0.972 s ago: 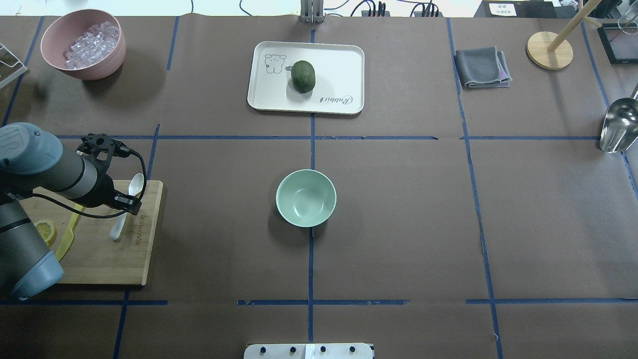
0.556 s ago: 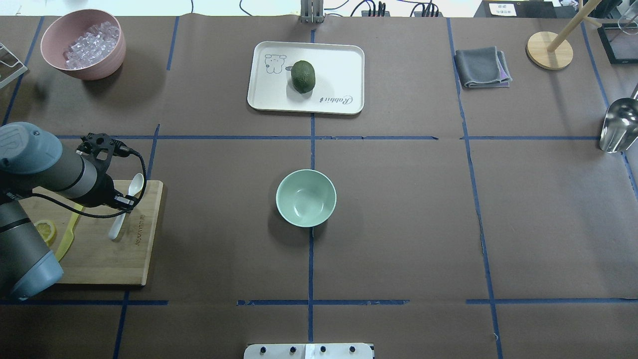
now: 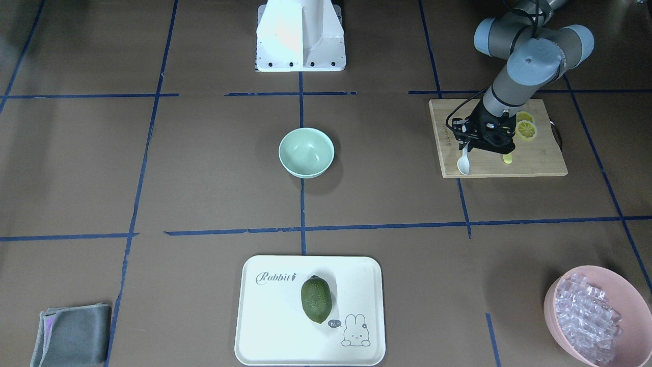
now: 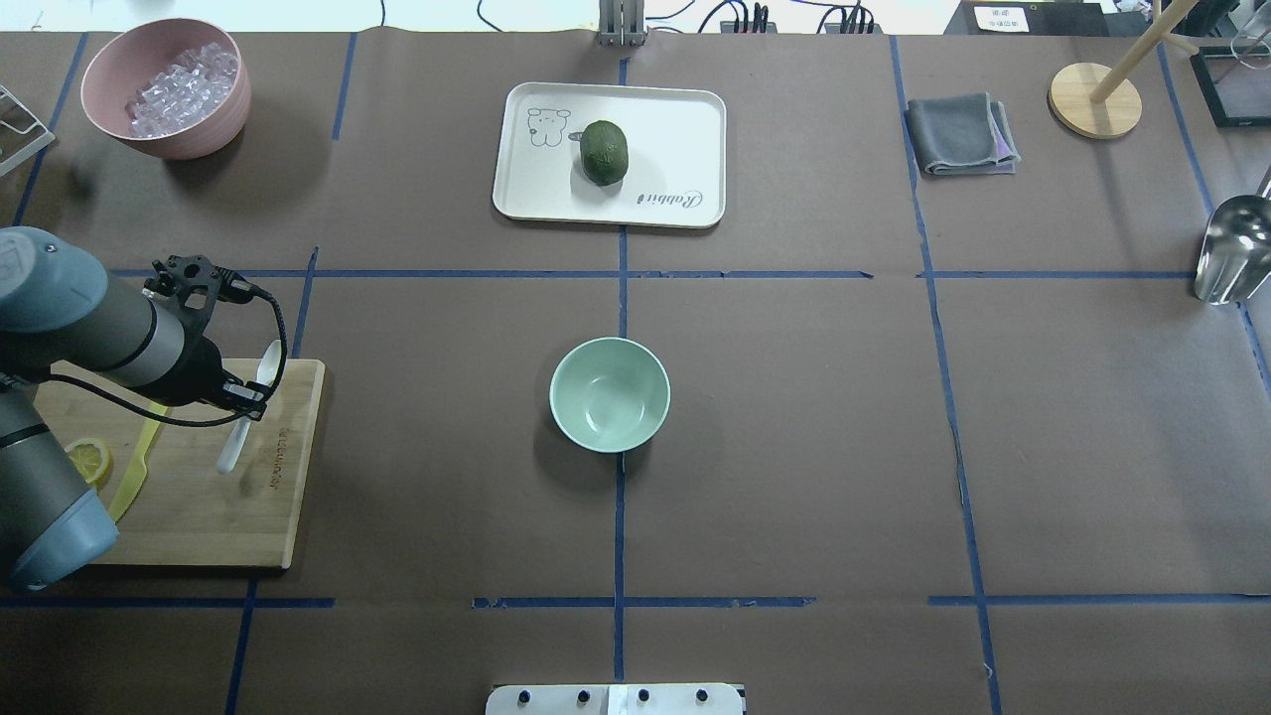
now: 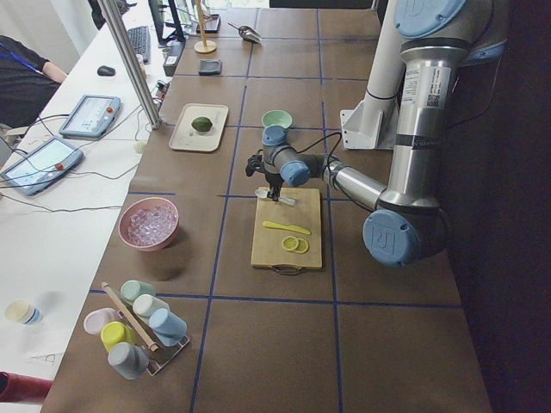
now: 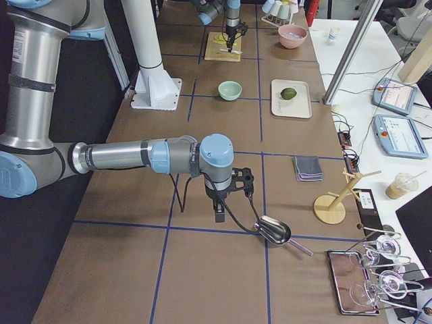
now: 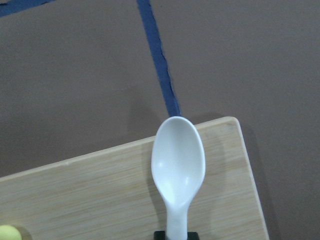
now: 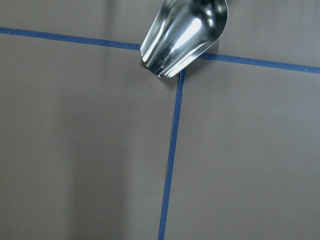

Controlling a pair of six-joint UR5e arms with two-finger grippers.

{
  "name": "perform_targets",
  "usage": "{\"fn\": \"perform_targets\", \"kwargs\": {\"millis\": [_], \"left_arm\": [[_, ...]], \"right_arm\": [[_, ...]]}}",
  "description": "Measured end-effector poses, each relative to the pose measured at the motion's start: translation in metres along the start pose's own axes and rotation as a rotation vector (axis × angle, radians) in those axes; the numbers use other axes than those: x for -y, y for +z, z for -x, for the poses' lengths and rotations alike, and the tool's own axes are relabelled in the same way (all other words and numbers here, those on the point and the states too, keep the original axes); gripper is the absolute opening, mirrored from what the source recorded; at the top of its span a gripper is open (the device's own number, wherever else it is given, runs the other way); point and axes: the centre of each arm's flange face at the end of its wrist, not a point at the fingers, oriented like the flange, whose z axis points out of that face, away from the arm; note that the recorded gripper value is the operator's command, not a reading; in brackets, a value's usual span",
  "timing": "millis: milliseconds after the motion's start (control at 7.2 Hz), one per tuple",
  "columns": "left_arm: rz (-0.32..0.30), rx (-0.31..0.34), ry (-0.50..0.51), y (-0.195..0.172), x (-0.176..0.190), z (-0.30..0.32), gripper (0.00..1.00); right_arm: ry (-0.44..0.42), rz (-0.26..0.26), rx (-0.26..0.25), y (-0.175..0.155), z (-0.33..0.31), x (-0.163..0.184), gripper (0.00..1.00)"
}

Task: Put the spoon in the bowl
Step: 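Lift the white spoon with the left gripper and carry it to the bowl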

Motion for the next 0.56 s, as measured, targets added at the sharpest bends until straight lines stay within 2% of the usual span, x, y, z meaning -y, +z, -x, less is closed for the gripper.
{"fn": "perform_targets", "kwargs": {"millis": [278,556], "left_arm": [[-0.008,-0.014,-0.002,-0.024,0.017,-0.029,0.0],[-0.02,-0.032,0.014,-0.053,0.055,-0.096,0.0]], "right_arm": [[0.0,0.0,0.0,0.0,0.0,0.0,1.0],[0.002,0.002,0.0,0.0,0.0,-0.001,1.0]]}}
